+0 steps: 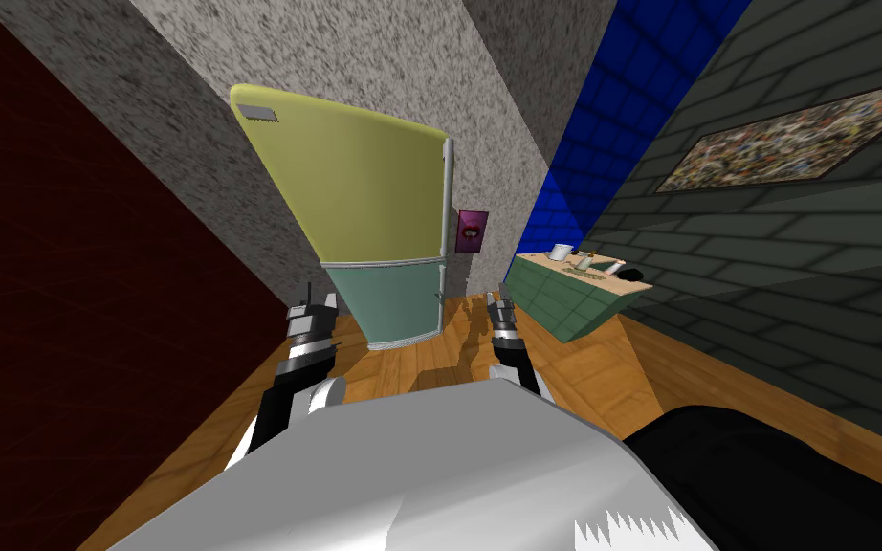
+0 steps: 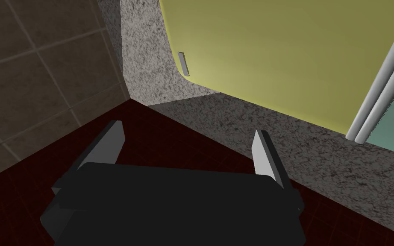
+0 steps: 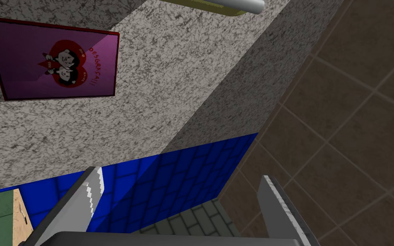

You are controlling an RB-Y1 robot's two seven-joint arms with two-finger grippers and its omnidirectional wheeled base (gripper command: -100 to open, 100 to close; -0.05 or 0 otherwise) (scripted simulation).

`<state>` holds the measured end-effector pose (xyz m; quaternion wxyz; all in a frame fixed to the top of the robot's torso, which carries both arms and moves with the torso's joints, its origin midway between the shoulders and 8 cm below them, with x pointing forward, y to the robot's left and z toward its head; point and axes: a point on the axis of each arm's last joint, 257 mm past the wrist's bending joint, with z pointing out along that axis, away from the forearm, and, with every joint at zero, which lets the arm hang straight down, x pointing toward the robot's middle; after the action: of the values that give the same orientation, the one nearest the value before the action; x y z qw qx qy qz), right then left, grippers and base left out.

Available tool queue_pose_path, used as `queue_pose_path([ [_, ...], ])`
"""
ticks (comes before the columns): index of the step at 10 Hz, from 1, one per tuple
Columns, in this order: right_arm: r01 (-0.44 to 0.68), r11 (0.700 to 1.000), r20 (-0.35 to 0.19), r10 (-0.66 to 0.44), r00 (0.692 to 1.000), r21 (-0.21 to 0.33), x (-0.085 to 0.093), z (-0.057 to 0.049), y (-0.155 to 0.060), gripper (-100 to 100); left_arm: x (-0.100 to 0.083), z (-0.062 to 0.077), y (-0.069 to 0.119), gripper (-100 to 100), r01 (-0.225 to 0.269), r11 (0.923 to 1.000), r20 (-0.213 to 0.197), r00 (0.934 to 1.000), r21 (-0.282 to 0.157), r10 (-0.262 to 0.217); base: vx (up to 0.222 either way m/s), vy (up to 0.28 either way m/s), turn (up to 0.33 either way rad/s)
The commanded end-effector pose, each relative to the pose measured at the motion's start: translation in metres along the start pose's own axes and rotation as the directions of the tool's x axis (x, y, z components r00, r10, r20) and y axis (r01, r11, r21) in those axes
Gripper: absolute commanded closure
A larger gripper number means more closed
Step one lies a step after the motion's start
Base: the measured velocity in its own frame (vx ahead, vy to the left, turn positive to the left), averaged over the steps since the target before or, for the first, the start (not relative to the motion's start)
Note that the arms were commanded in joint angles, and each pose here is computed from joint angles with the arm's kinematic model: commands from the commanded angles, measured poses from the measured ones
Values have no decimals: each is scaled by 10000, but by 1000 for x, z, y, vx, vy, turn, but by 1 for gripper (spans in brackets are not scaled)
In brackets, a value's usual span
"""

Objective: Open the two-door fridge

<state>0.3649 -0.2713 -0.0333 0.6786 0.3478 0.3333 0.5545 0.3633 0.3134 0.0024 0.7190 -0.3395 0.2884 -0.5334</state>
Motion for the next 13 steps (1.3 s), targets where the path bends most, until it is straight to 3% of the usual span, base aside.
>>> queue_pose_path([
  [1,0,10000,0,0,10000,0,0,0,0,0,0,0,0,0,0,10000,0,10000,0,0,0,0,0],
  [9,0,10000,0,0,10000,-5,0,0,0,0,0,0,0,0,0,10000,0,10000,5,0,0,0,0],
  [10,0,10000,0,0,10000,-5,0,0,0,0,5,2,1,-100,-239,9997,-420,9988,-31,238,17,-14,-13],
  [13,0,10000,0,0,10000,4,0,0,0,0,16,7,5,-100,-749,9970,-1220,9899,-217,718,51,-44,-22],
])
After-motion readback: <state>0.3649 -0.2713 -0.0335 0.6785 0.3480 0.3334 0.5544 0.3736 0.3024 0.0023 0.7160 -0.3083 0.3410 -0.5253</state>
